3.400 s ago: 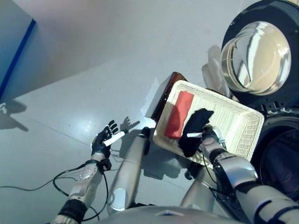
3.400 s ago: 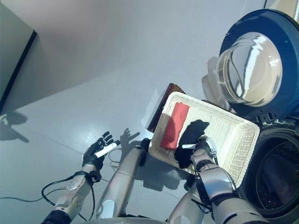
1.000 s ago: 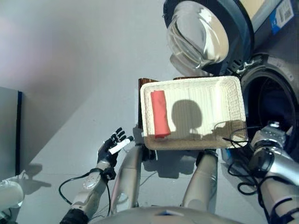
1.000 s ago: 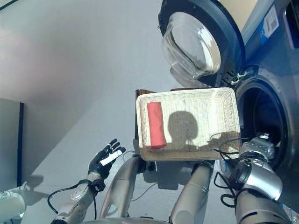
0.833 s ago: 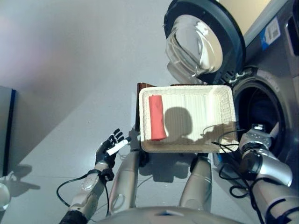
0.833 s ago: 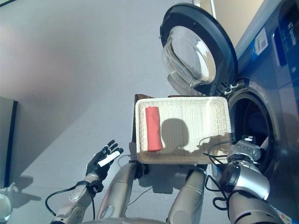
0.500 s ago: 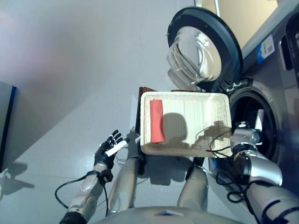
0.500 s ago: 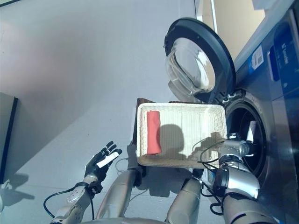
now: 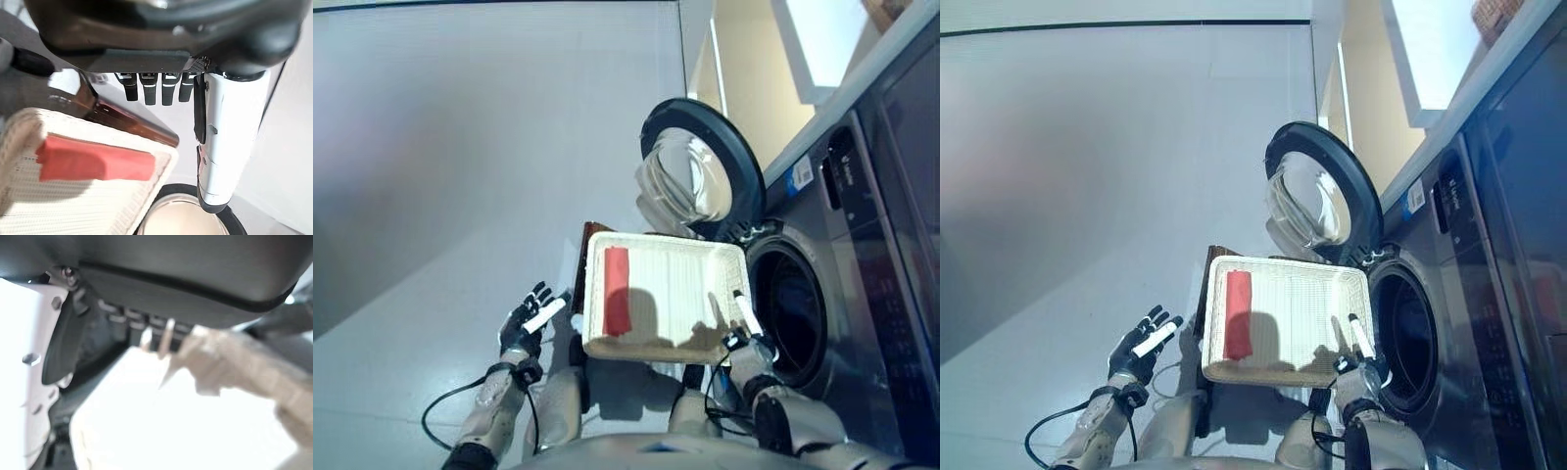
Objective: Pick up the clothes and place them into the washing machine
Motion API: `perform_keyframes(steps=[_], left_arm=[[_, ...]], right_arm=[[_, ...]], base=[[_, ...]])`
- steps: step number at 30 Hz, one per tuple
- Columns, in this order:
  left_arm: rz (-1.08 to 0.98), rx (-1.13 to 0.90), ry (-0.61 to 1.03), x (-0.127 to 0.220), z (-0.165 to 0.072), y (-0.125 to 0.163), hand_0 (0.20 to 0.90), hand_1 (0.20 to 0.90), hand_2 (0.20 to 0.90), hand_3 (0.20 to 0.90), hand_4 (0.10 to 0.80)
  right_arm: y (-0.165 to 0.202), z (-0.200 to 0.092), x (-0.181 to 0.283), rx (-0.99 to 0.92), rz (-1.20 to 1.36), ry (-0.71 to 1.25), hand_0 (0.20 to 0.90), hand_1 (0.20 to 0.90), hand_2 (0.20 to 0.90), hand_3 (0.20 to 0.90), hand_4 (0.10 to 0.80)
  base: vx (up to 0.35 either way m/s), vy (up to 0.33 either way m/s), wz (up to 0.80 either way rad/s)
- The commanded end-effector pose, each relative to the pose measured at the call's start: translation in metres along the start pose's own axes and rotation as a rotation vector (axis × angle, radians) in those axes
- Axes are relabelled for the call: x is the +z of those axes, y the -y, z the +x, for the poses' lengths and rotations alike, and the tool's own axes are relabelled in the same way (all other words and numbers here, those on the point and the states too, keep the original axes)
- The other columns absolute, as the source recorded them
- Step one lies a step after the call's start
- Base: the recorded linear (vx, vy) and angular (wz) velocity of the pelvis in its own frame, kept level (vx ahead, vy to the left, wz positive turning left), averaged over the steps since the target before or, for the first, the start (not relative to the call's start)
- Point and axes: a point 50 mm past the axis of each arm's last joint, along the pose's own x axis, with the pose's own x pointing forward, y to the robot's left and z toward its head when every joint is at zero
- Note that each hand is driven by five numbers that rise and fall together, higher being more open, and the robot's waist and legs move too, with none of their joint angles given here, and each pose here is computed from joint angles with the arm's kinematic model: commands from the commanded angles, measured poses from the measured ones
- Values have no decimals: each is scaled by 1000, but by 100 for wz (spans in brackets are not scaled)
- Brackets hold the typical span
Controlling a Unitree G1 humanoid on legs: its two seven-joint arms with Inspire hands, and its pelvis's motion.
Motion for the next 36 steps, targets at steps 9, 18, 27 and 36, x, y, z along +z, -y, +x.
perform_keyframes(steps=[9,18,27,36], left_arm=[[59,-53,155,21,-9,0,900,900,900,900,800],[89,-78,197,35,-9,2,900,900,900,900,800],[125,-112,241,49,-6,12,900,900,900,900,800],[134,-71,252,53,-5,11,900,900,900,900,800]], right_arm=[[-52,-12,8,256,-801,239,900,900,900,900,800],[-88,-22,14,332,-1025,366,900,900,900,900,800],[-134,-40,26,390,-1092,479,900,900,900,900,800],[-179,-67,37,443,-1062,595,900,900,900,900,800]], base=[[7,-11,2],[-33,-3,15],[-70,60,-1],[-49,47,-11]])
